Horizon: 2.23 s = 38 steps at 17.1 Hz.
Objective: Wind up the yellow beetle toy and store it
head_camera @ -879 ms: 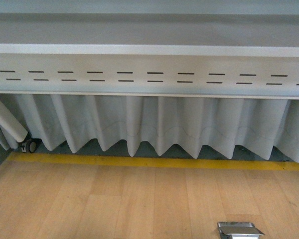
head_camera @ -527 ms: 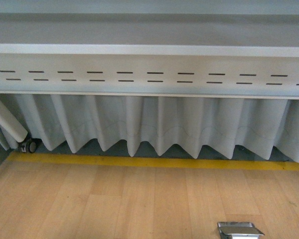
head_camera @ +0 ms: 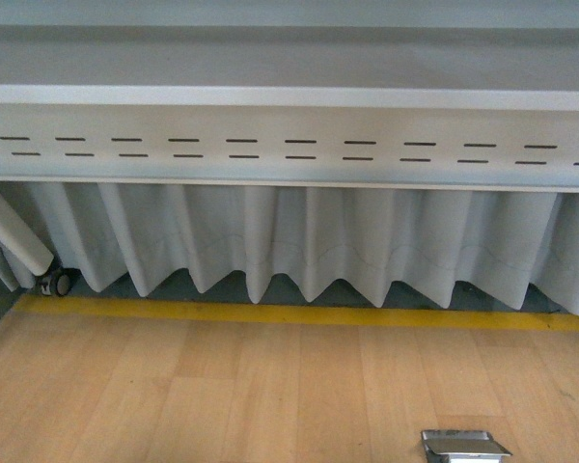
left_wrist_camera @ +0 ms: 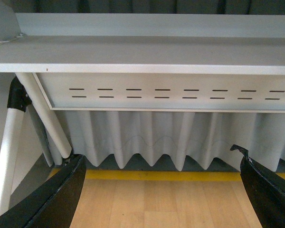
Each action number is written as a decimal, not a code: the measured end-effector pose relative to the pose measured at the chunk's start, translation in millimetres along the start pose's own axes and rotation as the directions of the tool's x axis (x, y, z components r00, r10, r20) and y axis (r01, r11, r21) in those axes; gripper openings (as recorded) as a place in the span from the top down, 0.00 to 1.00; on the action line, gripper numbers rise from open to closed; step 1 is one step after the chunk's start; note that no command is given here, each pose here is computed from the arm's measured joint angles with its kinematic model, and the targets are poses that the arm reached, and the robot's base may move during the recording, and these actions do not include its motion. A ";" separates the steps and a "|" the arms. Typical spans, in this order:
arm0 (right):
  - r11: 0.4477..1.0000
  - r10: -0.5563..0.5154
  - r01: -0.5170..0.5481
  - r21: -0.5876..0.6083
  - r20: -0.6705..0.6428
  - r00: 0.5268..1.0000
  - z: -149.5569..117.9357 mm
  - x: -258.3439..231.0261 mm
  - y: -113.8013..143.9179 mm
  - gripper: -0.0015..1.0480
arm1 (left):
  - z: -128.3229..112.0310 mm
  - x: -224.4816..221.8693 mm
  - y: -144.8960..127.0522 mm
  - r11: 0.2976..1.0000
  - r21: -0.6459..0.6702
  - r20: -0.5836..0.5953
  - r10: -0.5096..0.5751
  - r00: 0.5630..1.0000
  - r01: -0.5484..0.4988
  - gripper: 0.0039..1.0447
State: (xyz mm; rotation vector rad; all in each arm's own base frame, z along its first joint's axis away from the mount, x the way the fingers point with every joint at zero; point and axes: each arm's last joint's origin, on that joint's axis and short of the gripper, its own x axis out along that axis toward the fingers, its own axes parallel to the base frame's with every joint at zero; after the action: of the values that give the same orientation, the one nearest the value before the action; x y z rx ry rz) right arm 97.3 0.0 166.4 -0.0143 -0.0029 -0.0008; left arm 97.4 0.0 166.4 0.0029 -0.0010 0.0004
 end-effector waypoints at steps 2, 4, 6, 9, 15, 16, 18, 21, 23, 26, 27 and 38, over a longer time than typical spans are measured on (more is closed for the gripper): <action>1.000 0.000 0.000 0.000 0.000 1.000 0.0 0.0 0.0 0.06 | 0.0 0.0 0.0 1.000 0.000 0.000 0.000 1.000 0.000 0.06; 1.000 0.000 0.000 0.000 0.000 1.000 0.0 0.0 0.0 0.06 | 0.0 0.0 0.0 1.000 0.000 0.000 0.000 1.000 0.000 0.06; 1.000 0.000 0.000 0.000 -0.002 1.000 -0.2 0.0 0.0 0.06 | -0.1 0.0 0.0 1.000 0.000 -0.001 0.000 1.000 0.000 0.06; 1.000 0.001 -0.001 0.000 -0.002 1.000 -0.2 0.0 0.0 0.06 | -0.3 0.0 0.0 1.000 0.000 -0.003 0.000 1.000 0.000 0.06; 1.000 0.000 0.000 0.000 0.000 1.000 0.0 0.0 0.0 0.06 | 0.0 0.0 0.0 1.000 0.000 0.000 -0.001 1.000 0.001 0.06; 1.000 0.001 -0.001 0.000 0.001 1.000 0.1 0.0 0.0 0.06 | 0.0 0.0 0.0 1.000 -0.001 0.000 0.001 1.000 -0.001 0.06; 1.000 0.000 0.000 0.000 0.000 1.000 0.0 0.0 0.0 0.06 | 0.0 0.0 0.0 1.000 0.000 0.000 -0.001 1.000 0.001 0.06; 1.000 0.000 0.000 0.000 0.000 1.000 0.0 0.0 0.0 0.06 | 0.0 0.0 0.0 1.000 0.000 0.000 0.000 1.000 0.000 0.06; 1.000 0.000 0.000 0.000 0.000 1.000 0.0 0.0 0.0 0.06 | 0.0 0.0 0.0 1.000 -0.001 0.000 0.000 1.000 0.000 0.06; 1.000 0.001 -0.001 0.001 0.000 1.000 0.0 0.0 0.0 0.06 | 0.1 0.0 0.0 1.000 -0.001 0.001 0.001 1.000 -0.001 0.06; 1.000 0.000 0.000 0.000 0.002 1.000 0.1 0.0 0.0 0.06 | 0.0 0.0 0.0 1.000 -0.002 0.000 0.001 1.000 -0.001 0.06; 1.000 0.000 0.000 0.004 -0.002 1.000 -0.1 0.0 0.0 0.06 | -0.3 0.0 0.0 1.000 -0.003 -0.003 0.000 1.000 0.000 0.06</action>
State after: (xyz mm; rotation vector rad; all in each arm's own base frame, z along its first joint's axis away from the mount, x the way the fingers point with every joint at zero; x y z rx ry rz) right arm 97.3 0.0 166.3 -0.0101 -0.0013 -0.0004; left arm 97.4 0.0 166.1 0.0002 0.0017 0.0004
